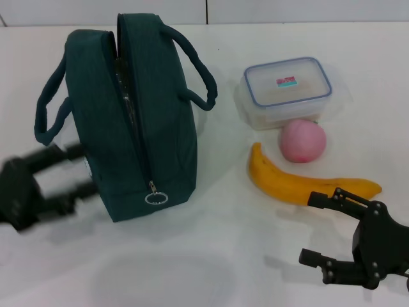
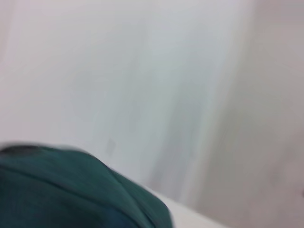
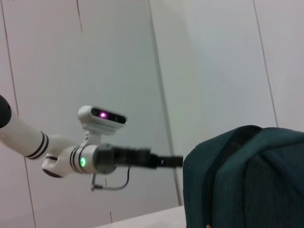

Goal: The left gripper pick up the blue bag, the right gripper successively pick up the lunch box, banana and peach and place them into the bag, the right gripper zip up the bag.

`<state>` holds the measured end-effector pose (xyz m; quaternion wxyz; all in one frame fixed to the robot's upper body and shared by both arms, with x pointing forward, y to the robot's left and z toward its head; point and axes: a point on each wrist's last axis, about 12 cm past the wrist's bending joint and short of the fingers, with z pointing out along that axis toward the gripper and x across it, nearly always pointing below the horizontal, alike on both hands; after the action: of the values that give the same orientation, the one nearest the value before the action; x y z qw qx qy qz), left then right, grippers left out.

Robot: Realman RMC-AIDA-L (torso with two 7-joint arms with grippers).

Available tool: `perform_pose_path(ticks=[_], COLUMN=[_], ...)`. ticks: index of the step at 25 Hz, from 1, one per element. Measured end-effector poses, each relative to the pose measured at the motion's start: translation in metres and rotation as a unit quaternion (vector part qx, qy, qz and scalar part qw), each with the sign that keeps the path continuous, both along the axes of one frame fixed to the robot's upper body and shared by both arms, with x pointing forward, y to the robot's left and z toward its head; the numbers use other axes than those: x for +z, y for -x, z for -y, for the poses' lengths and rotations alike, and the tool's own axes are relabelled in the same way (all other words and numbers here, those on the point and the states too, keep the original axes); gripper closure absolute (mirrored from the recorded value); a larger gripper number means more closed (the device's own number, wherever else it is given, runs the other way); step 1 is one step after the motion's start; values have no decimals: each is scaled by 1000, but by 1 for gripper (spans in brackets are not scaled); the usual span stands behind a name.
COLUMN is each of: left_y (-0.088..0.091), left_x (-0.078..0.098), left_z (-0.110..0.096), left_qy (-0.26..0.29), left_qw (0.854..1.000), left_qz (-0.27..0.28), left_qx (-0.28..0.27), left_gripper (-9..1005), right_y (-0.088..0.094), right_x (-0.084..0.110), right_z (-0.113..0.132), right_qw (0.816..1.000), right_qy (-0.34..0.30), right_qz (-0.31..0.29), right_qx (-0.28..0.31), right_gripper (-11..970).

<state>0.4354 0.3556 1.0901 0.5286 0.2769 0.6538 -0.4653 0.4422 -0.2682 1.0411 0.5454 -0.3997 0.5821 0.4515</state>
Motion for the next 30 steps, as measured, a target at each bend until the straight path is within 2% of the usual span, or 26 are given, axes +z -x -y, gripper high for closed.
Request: perform_pose_path(ticks=[3,7,12,16,20,30], left_y=[-11,-39,-72,-97,-118,-142], left_x=[16,42,82,107,117,121], left_z=[-18,-34,-43,-44,-33,-10], left_qy=[29,38,38,23,-18,-57], left_qw=[998,992,986,971,955,945], left_qz=[-38,-83,-119,-198,-263,-296], left_qx=[46,83,113,134,137,127], left_gripper=[152,153,153,154,158,164], right_y=[0,-1,-1,-2,-3,-3], right_x=[0,0,1,1,1,1], right_z=[0,-1,-2,-2,-2,-2], right_qw=[1000,1000,1000,1000,1000,1000], right_qy=[-1,-1,-1,-3,-4,-4], right_qz=[0,0,0,-2,-4,-5], right_qx=[-1,1,3,3,3,2], right_gripper=[74,74,74,75,75,75])
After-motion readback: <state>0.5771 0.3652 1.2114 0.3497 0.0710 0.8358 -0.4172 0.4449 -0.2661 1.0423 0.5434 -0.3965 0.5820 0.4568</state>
